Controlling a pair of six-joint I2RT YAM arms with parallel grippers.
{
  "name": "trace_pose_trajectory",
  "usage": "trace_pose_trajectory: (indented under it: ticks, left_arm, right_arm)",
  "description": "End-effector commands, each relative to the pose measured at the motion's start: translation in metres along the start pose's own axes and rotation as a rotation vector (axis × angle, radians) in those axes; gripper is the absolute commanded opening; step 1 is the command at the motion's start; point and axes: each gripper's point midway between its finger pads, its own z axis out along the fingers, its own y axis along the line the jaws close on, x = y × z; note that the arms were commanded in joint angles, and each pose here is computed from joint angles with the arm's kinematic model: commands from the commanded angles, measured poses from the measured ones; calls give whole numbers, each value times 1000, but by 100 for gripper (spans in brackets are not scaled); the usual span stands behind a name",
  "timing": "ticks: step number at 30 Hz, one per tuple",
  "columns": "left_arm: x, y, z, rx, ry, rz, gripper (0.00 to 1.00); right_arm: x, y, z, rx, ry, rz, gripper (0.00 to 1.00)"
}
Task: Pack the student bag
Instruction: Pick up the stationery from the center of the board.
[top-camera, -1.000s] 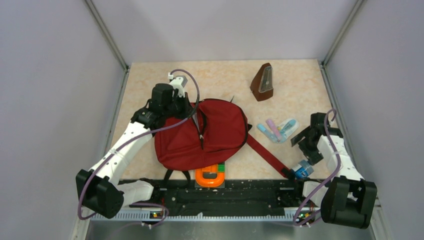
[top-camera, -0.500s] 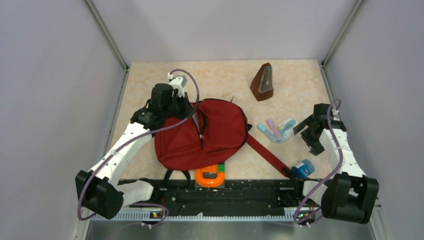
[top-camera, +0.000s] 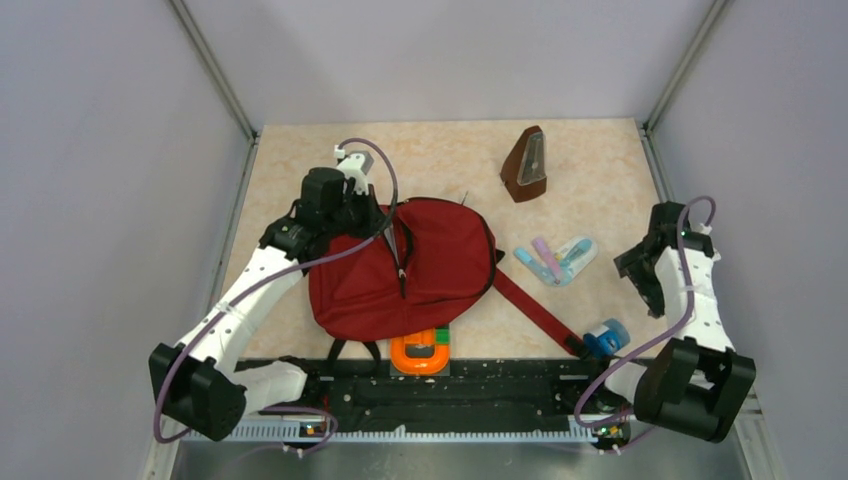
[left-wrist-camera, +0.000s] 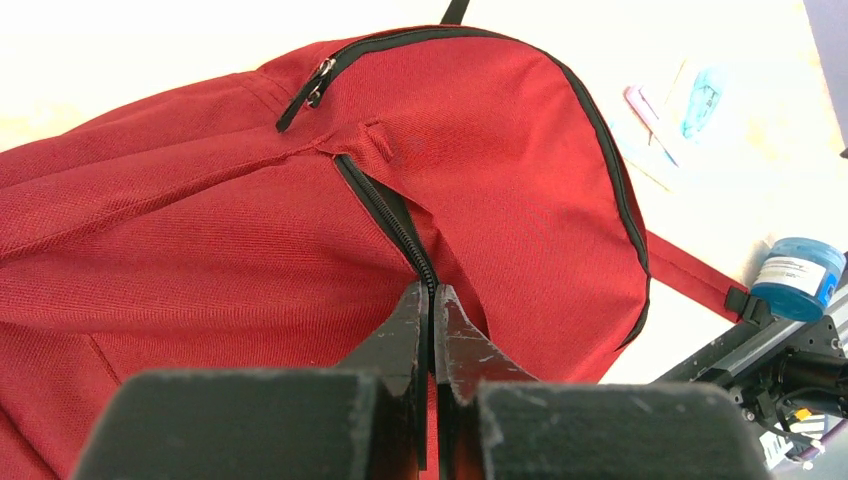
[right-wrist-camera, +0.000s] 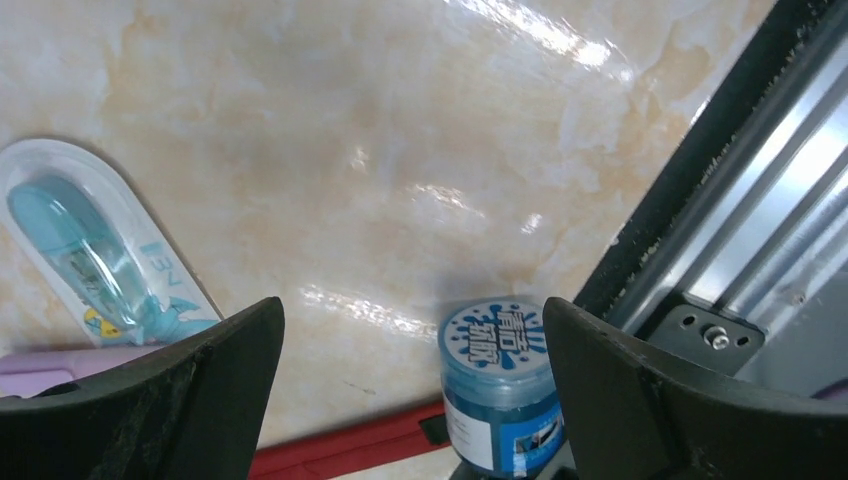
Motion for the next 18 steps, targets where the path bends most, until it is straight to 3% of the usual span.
trace_pose_trajectory:
  ticks: [1, 10, 18]
  left_arm:
    - [-38, -32, -24, 112, -155, 36, 0]
    - [-38, -35, -25, 131, -155, 30, 0]
    - [-37, -35, -22, 129, -148, 28, 0]
  right_arm:
    - [18, -24, -11, 65, 66, 18, 99]
    - [85, -40, 11, 61, 257, 53, 98]
    - [89, -31, 29, 7, 235, 68, 91]
